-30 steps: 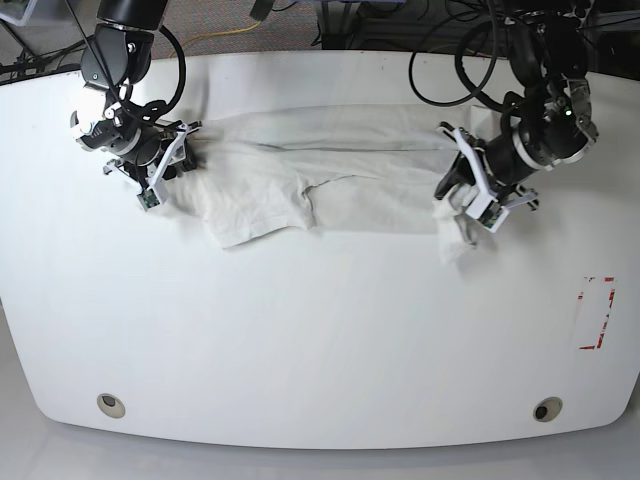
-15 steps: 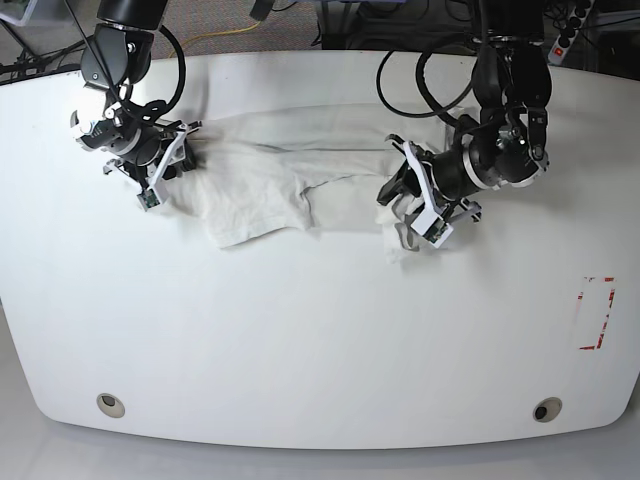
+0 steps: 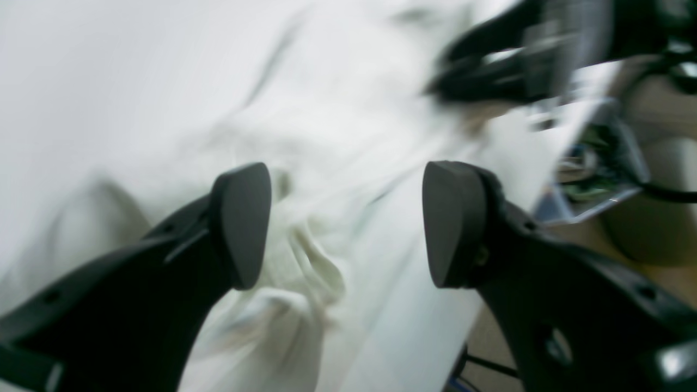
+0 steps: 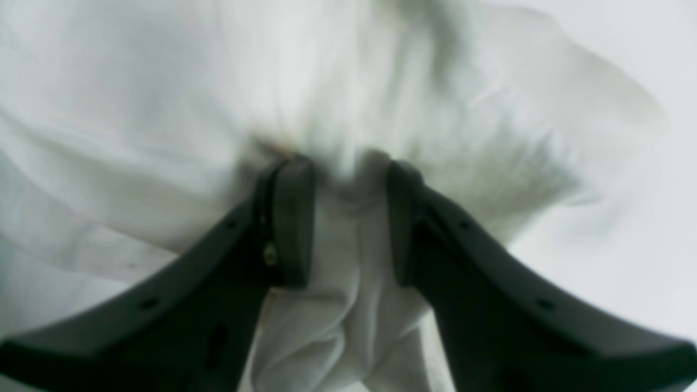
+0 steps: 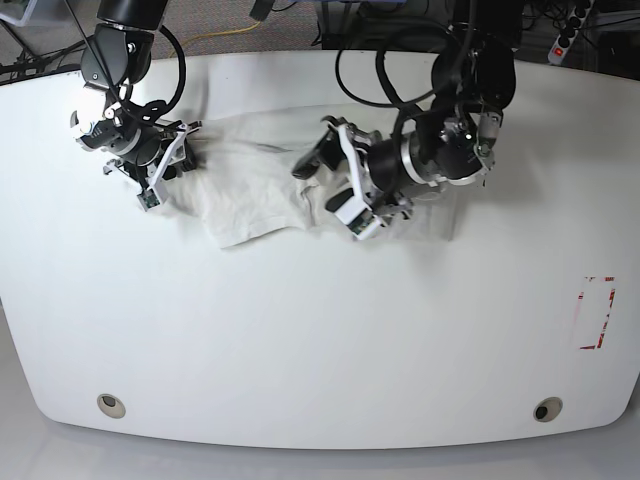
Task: Fold the T-shirt properly
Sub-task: 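Grasp the shirt end with the left gripper and fold it toward the right gripper, then grasp the shirt end at the right gripper and fold it inward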
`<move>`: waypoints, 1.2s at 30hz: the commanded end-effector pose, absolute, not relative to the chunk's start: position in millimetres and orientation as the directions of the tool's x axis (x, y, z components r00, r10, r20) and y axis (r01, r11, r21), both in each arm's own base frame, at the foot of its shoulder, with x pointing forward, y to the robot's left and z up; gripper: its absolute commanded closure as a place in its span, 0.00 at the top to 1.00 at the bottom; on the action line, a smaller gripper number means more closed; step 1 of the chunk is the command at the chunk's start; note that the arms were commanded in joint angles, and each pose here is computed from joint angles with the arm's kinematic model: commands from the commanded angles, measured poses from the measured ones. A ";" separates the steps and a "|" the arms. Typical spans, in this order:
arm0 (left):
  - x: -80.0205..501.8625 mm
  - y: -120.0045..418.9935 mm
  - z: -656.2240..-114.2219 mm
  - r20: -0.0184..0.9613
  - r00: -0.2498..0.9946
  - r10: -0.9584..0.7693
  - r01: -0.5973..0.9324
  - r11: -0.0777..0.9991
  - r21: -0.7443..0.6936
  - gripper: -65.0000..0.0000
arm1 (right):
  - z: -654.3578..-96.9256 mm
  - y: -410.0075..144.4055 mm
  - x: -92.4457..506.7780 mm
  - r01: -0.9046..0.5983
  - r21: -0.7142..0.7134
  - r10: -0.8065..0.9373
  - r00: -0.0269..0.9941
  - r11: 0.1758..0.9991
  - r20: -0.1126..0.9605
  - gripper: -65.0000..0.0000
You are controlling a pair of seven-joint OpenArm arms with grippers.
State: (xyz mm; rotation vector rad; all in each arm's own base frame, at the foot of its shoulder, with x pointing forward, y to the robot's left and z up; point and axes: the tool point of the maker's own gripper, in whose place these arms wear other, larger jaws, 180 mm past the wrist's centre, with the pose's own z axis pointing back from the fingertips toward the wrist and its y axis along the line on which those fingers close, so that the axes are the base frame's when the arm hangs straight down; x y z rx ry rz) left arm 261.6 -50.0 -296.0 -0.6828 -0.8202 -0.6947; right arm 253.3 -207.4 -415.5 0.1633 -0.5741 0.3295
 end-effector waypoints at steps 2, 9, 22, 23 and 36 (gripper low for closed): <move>269.5 -46.4 -268.8 0.871 0.418 -0.257 0.782 0.590 -0.202 0.63 | -402.5 -209.7 267.0 -0.356 0.040 0.264 0.759 0.934 0.595 0.31; 293.0 16.7 -272.5 0.861 0.435 -0.264 0.694 0.708 -0.133 0.62 | -400.2 -210.7 270.1 -0.355 0.035 0.264 0.755 0.934 0.600 0.31; 284.9 111.3 -314.7 0.765 0.573 -0.294 0.542 0.836 -0.084 0.62 | -376.0 -209.7 277.2 -0.347 0.053 0.232 0.725 0.936 0.648 0.33; 283.0 110.5 -316.6 0.763 0.578 -0.291 0.540 0.837 -0.090 0.62 | -369.2 -213.8 277.5 -0.329 0.079 0.197 0.723 0.941 0.662 0.38; 267.4 119.3 -363.1 0.704 0.678 -0.212 0.474 0.858 -0.198 0.47 | -334.6 -314.9 269.6 -0.015 0.285 -0.192 0.707 0.958 0.681 1.00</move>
